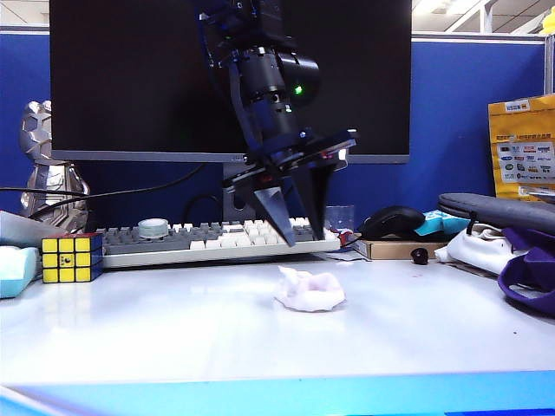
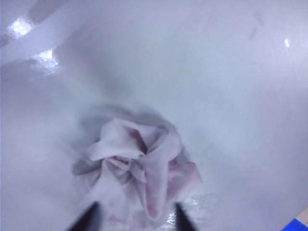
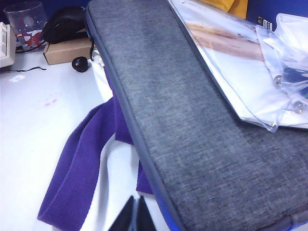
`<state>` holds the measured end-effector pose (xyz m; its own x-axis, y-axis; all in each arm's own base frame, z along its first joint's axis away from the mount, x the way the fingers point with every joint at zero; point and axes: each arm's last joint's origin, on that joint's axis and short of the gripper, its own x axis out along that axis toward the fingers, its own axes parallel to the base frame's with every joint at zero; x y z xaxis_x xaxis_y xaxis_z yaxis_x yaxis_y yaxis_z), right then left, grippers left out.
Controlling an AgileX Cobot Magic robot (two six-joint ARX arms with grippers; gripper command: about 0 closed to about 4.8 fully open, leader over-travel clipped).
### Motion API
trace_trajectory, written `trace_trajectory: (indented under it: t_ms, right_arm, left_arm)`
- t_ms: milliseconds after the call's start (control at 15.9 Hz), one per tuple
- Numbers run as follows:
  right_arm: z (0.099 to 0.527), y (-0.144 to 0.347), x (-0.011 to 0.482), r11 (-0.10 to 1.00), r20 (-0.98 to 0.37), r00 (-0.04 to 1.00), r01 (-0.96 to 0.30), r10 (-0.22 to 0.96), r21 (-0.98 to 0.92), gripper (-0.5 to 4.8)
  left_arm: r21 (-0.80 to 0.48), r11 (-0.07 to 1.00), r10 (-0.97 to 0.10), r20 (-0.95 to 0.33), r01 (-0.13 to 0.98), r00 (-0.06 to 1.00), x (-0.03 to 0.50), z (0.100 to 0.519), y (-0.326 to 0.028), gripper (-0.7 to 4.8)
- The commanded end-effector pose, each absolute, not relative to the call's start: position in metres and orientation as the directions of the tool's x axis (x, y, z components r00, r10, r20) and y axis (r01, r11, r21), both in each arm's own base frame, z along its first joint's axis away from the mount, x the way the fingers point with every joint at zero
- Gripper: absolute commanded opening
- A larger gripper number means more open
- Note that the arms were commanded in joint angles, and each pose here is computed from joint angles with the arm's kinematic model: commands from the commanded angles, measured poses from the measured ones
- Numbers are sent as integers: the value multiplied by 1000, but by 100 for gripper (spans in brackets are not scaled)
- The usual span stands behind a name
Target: Use the wet wipes on the table to wipe the cherry juice off the table, then put the wipes back on the table.
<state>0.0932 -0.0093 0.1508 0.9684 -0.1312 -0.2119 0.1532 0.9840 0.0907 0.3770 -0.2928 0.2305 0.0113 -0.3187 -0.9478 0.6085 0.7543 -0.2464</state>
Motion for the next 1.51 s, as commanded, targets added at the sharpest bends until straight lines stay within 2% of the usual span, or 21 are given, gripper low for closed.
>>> trace_trajectory:
  t_ms: [63,126,189,252,315,504,629,692,944,1133,1259,1385,1511]
  right_arm:
    - [151,-9,93,984,-209,969,153,-132,89,0]
    - [151,-9,93,984,-209,969,154,-132,89,0]
    - [151,-9,93,984,-210,969,154,-132,89,0]
    - [151,-9,93,984,-210,969,154,-132,89,0]
    - [151,-9,93,984,-210,969,154,-132,89,0]
    - [151,-9,93,984,-209,969,154,-132,89,0]
    - [151,-9,93,984,-210,969,154,-132,89,0]
    - [151,-9,93,984,-210,969,154,-132,89,0]
    - [151,-9,93,984,-210,969,154,-132,89,0]
    - [151,-9,93,984,-209,969,154,-132,89,0]
    - [151,-9,93,984,-210,969,154,-132,89,0]
    - [151,-9,93,984,-210,969,154,-132,89,0]
    - [151,-9,93,984,-210,969,154,-132,89,0]
  left_arm:
    - [-248,752,-371,-925,611,81,373,260,-289,178]
    - [-244,749,-392,-913,616,114,370,273,-287,149]
    - [-243,745,-407,-903,621,135,368,283,-285,96]
    - [-240,741,-436,-882,627,178,363,304,-278,3]
    - [-243,745,-466,-856,621,224,355,328,-270,-6]
    - [-248,759,-535,-764,602,361,335,387,-242,-5]
    - [-208,779,-541,-699,591,468,318,422,-224,-6]
    - [-145,822,-517,-595,551,615,291,466,-195,-6]
    - [-62,893,-433,-393,446,811,230,527,-148,-6]
    - [-22,932,-358,-228,363,906,182,561,-112,-6]
    - [16,968,-246,-116,250,962,136,580,-78,-6]
    - [26,989,-142,-36,143,989,100,590,-51,-6]
    - [33,996,-85,-8,85,996,73,592,-32,-6]
